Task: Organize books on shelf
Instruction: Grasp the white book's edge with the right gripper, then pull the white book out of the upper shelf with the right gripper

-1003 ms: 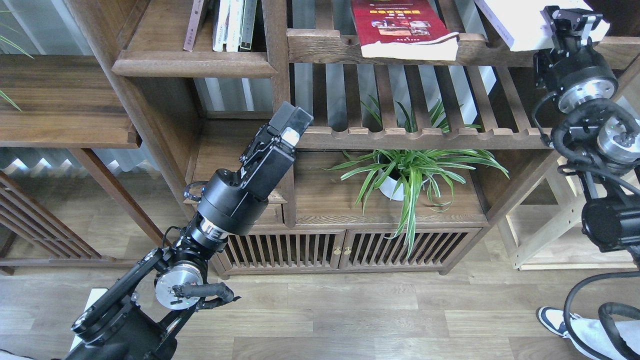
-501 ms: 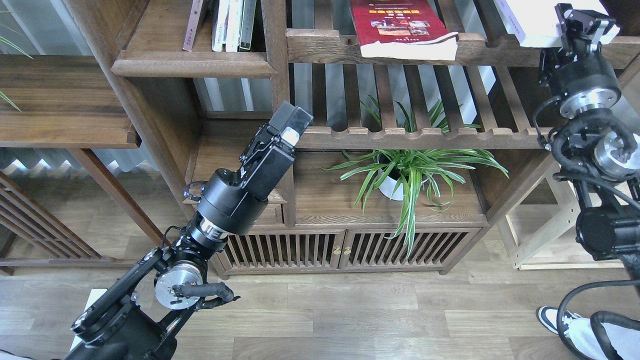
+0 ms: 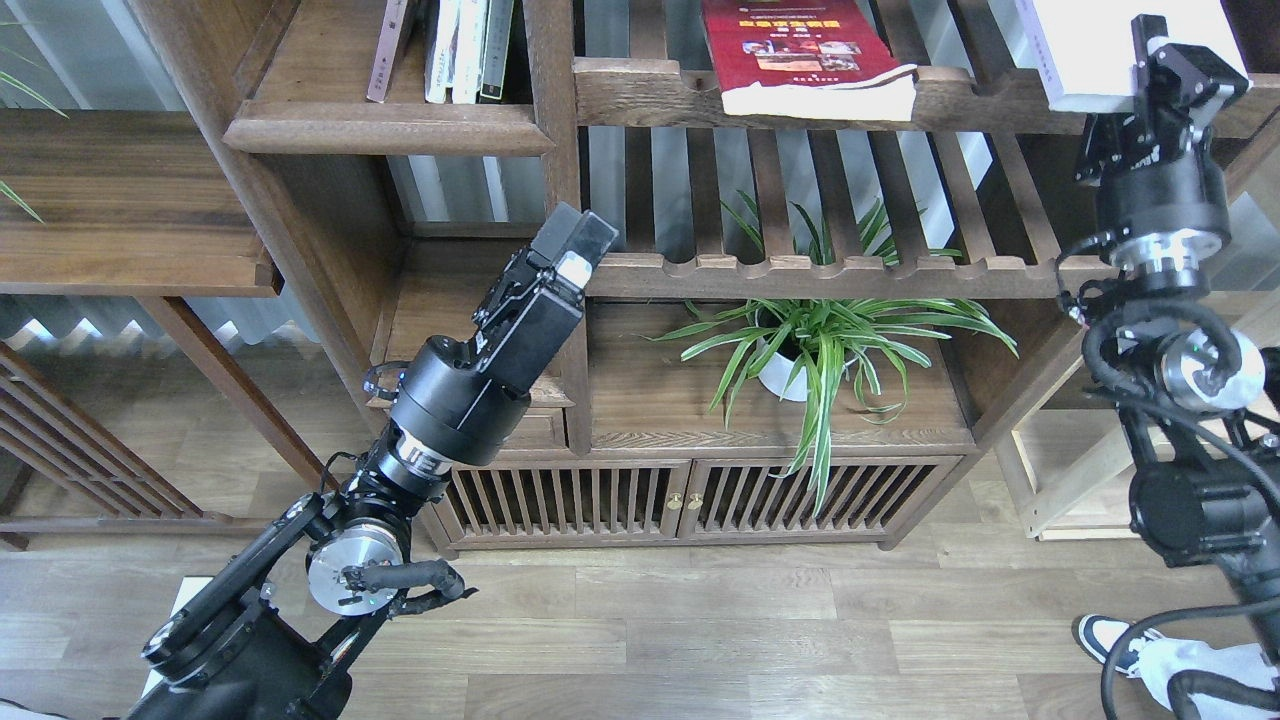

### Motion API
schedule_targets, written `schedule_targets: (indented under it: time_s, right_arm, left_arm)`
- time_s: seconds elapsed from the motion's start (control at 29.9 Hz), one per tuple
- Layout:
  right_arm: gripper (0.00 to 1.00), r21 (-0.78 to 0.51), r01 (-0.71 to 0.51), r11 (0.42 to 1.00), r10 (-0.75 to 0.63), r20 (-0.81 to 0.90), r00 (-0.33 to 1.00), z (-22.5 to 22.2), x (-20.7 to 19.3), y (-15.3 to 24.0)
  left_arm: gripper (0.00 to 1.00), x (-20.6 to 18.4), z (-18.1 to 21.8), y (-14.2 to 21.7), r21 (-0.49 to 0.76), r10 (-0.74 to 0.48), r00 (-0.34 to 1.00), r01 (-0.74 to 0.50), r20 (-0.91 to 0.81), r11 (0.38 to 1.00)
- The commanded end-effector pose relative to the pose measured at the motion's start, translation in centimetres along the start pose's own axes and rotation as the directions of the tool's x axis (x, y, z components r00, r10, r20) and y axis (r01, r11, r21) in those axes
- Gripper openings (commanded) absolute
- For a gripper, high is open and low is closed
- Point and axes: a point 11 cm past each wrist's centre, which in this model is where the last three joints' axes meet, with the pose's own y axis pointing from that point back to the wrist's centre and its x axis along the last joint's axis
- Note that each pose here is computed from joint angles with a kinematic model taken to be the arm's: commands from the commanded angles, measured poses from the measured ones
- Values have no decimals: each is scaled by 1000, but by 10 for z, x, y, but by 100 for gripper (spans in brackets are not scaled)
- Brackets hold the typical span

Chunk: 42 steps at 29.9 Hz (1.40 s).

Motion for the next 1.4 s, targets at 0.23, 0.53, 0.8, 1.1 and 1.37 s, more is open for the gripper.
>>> schedule_targets:
  time_s: [0.23, 0.53, 0.8, 1.1, 1.37]
  right_arm:
    - [3, 1, 83, 997, -83, 3, 997, -7, -2, 14]
    - [3, 5, 162, 987, -162, 16, 987, -10, 0, 31]
    - [3, 0, 128, 992, -128, 11, 992, -11, 11, 41]
    - [3, -5, 104, 995, -104, 2, 995, -13, 17, 51]
    - [3, 1, 57, 998, -57, -9, 998, -18, 30, 68]
  left_arm:
    - [99, 1, 0, 0, 1, 2, 1000, -2, 1, 1000]
    - [99, 4, 0, 1, 3, 11, 1000, -11, 3, 1000]
    - [99, 9, 6, -7, -1, 10, 1000, -10, 15, 1000]
    - [99, 11, 5, -10, 2, 11, 1000, -11, 2, 1000]
    - [99, 12, 4, -11, 8, 13, 1000, -13, 3, 1000]
